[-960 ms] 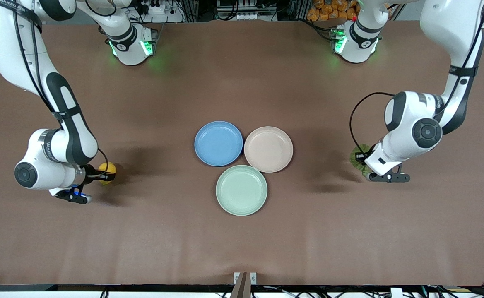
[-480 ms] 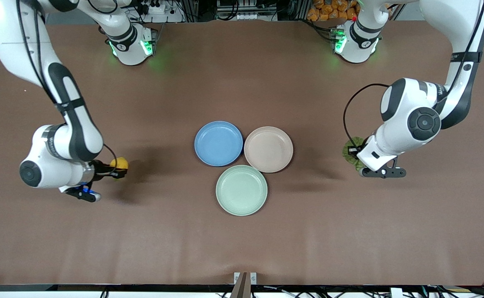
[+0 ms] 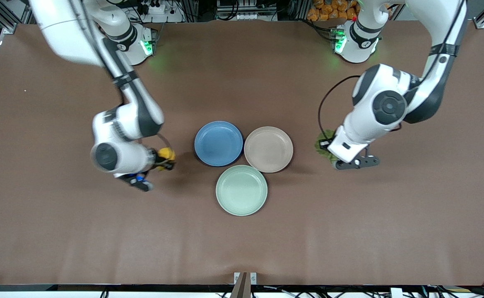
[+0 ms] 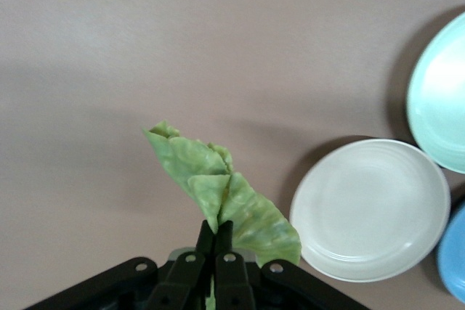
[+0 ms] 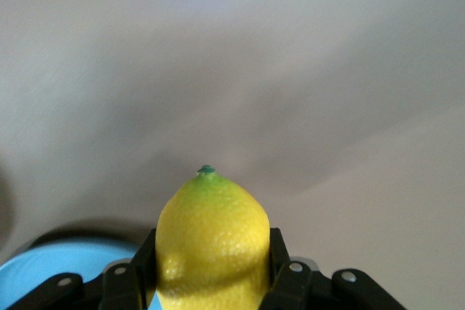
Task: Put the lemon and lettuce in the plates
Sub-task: 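Carry the lemon to the blue plate while the left gripper carries lettuce to cream plate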
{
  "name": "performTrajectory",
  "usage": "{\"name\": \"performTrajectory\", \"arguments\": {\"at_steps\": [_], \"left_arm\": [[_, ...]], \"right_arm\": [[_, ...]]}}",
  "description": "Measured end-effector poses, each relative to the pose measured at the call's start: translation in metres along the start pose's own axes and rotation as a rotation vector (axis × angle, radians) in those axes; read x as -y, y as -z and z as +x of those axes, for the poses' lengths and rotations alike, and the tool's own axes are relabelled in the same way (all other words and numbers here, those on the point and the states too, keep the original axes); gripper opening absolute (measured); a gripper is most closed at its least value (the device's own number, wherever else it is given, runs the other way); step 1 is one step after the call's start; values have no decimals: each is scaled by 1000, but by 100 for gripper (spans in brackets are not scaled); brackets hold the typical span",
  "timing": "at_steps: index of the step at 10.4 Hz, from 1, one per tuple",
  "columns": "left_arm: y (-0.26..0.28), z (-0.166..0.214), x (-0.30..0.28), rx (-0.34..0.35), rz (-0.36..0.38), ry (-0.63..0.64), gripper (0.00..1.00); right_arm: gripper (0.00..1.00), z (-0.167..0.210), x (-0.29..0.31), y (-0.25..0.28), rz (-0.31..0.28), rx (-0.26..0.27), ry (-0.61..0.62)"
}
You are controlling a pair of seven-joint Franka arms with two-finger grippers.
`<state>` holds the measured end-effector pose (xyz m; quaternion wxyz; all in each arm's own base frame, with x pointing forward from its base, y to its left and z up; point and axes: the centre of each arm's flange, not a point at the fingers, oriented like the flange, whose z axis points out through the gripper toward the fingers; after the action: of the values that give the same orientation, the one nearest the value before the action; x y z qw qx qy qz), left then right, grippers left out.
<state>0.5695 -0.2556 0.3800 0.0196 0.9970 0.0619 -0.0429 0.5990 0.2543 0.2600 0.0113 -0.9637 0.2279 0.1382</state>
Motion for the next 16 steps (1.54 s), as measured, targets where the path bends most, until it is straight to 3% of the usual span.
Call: {"name": "performTrajectory", "arguments": {"at_steps": [3, 10, 11, 13, 14, 16], "left_arm": [[-10, -25, -47, 6, -5, 76, 3], [-101, -42, -111, 40, -57, 209, 3], [-118, -43, -114, 53, -45, 220, 3], [-137, -44, -115, 71, -35, 233, 3], [-138, -42, -115, 70, -37, 236, 13], [-118, -29, -117, 37, -67, 246, 39]], "right_arm": [[61, -58, 53, -13, 10, -43, -55], [61, -122, 112, -75, 58, -100, -176], [63, -125, 114, -77, 57, -100, -190], [83, -126, 115, -77, 57, -100, -196], [96, -124, 114, -76, 59, -103, -198], [100, -106, 104, -64, 39, -126, -177]]}}
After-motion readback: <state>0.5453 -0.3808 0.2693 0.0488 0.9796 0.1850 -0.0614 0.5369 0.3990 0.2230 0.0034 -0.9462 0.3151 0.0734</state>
